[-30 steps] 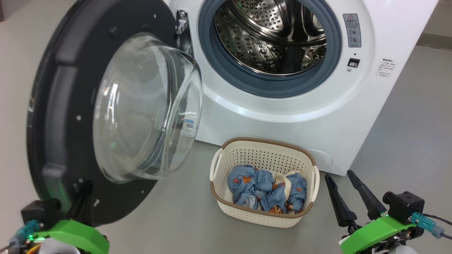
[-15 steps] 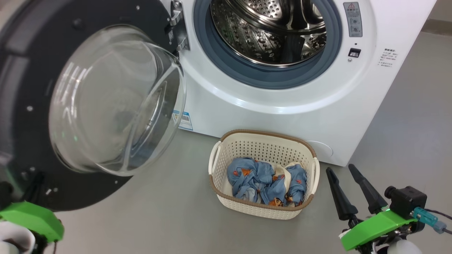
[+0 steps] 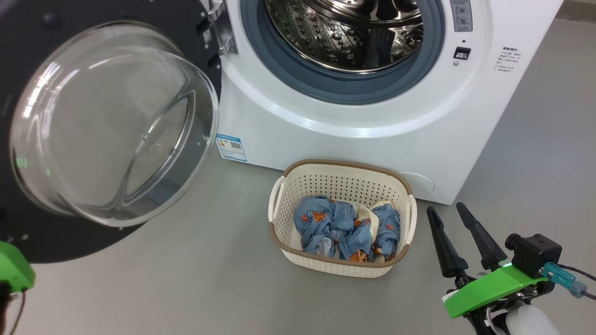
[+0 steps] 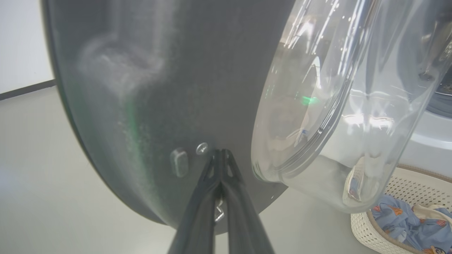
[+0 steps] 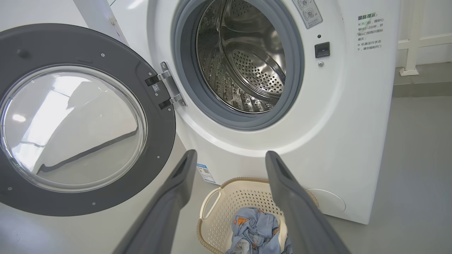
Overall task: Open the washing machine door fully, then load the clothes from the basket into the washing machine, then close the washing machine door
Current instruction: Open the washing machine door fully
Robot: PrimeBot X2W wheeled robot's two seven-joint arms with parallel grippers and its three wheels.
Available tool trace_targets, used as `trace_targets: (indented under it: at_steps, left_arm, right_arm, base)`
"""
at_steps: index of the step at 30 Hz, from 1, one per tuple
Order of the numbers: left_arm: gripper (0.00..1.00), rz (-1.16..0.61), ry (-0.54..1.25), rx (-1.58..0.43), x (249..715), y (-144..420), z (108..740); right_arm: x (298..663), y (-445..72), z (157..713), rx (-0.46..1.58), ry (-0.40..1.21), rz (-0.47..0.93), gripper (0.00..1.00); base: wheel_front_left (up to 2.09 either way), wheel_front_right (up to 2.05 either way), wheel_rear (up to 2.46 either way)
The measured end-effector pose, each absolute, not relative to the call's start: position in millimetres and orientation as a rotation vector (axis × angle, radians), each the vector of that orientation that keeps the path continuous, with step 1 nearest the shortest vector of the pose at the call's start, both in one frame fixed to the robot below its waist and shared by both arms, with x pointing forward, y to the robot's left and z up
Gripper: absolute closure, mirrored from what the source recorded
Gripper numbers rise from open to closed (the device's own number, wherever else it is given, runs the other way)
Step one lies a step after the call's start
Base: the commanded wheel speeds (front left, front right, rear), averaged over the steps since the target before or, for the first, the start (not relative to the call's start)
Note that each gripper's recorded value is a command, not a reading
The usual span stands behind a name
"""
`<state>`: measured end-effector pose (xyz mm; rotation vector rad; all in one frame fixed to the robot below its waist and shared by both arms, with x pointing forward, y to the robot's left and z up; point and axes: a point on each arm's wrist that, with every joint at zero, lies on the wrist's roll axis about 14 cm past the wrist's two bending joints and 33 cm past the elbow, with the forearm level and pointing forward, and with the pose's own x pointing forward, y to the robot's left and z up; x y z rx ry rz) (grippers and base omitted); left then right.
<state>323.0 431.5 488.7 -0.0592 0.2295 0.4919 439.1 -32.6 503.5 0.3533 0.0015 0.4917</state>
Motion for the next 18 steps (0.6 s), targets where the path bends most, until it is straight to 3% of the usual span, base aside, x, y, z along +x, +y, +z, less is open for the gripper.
trace_targets:
  at_steps: [18]
  left_arm:
    - [1.00, 0.518, 0.260, 0.032, 339, 458, 499]
  right_arm:
    - [444, -42, 501, 0.356, 0.000, 0.462, 0.00]
  base:
    - [0.00, 0.00, 0.00]
